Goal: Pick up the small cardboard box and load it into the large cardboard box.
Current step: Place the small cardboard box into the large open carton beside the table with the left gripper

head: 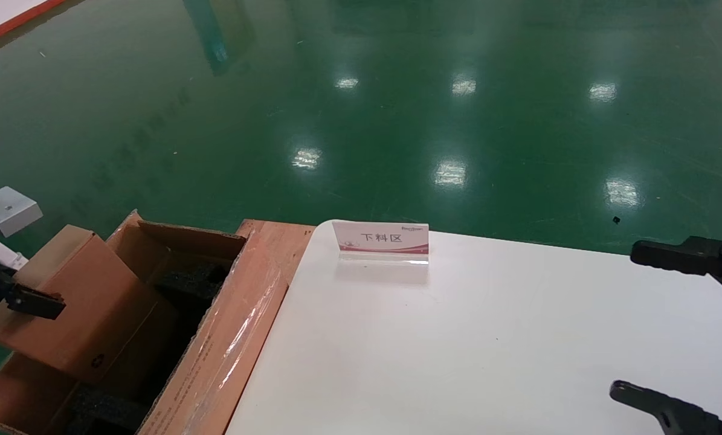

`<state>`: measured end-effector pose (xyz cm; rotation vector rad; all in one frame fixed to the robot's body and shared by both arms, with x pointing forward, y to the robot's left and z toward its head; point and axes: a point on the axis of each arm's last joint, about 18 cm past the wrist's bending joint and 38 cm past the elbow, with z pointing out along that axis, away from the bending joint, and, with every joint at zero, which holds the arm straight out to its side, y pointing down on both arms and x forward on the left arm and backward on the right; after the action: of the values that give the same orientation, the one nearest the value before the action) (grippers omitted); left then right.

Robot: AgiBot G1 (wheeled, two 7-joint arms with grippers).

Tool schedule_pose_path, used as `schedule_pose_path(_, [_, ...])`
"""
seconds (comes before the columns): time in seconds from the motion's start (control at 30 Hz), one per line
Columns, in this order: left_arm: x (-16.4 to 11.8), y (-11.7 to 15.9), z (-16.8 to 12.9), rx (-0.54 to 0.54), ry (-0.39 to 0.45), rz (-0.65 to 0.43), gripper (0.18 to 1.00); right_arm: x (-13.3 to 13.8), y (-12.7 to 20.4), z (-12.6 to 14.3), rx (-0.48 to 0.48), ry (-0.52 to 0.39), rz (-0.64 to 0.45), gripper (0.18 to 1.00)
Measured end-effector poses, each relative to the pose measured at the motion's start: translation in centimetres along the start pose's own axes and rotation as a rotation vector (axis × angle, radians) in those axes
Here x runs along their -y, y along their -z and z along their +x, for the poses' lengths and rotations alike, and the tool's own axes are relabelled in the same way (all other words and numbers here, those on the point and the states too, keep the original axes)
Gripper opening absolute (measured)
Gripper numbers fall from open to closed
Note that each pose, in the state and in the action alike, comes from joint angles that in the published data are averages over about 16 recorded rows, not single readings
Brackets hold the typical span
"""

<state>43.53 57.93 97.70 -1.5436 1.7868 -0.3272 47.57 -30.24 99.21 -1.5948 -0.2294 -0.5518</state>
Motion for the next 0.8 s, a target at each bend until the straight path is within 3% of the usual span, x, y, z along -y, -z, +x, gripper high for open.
schedule_pose_path(0.8, [-1.0,-4.1,1.0,0.011,0.012,-0.035,0.416,0.0,0.0,0.0,0.000,0.000,0.000,1.000])
